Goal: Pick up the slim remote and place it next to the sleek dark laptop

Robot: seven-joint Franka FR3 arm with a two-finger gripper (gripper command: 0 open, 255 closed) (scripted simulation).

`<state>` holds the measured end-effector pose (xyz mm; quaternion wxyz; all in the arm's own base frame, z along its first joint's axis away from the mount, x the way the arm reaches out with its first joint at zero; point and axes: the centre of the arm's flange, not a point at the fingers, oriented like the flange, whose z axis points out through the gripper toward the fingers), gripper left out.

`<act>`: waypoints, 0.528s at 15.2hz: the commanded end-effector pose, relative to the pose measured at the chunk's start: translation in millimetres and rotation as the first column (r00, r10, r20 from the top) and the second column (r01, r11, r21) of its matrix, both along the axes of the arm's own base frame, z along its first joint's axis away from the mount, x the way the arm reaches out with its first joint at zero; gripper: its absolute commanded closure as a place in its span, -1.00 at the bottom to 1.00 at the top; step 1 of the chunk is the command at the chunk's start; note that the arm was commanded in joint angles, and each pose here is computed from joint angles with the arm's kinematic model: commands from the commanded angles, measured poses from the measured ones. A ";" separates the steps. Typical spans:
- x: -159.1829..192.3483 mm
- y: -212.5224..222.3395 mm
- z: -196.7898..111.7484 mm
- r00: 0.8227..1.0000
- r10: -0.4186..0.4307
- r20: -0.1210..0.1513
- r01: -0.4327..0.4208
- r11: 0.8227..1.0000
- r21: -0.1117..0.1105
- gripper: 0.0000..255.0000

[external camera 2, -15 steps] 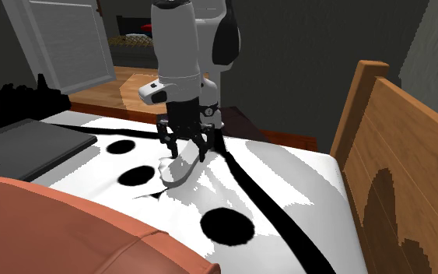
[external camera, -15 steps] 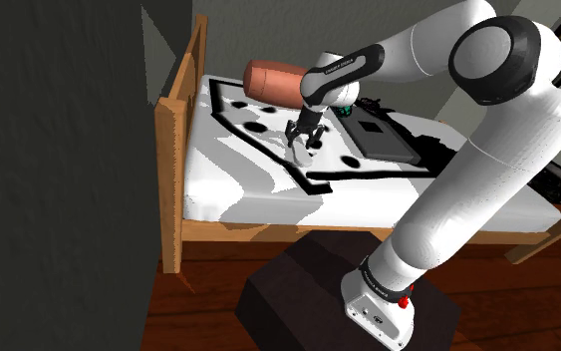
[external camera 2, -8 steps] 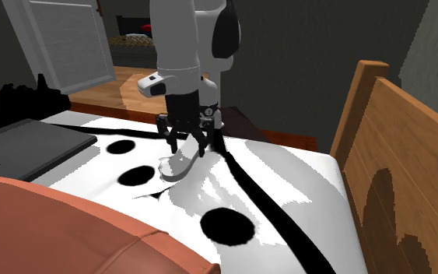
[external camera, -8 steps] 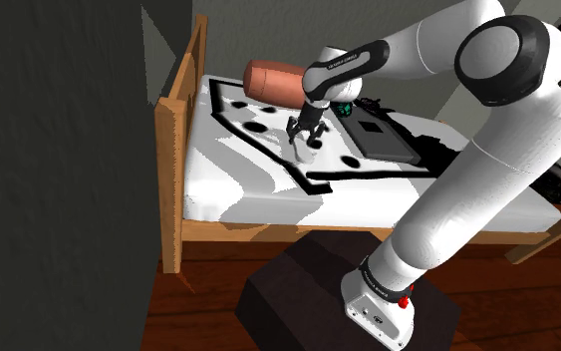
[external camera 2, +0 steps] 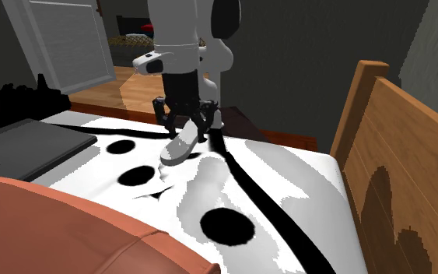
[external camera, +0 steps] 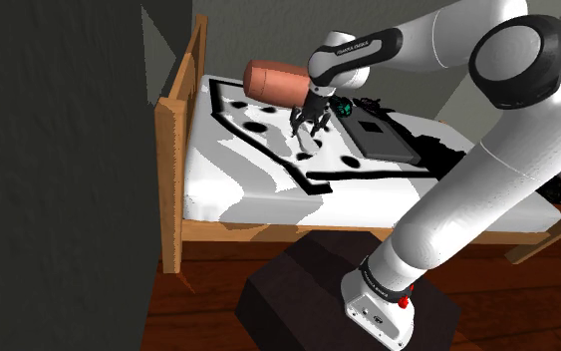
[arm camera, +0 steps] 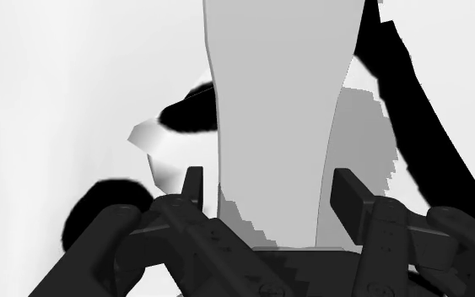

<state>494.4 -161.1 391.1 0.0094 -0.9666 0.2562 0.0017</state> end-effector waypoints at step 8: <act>0.8 0.3 48.0 1.000 0.000 0.000 0.000 1.000 0.000 1.00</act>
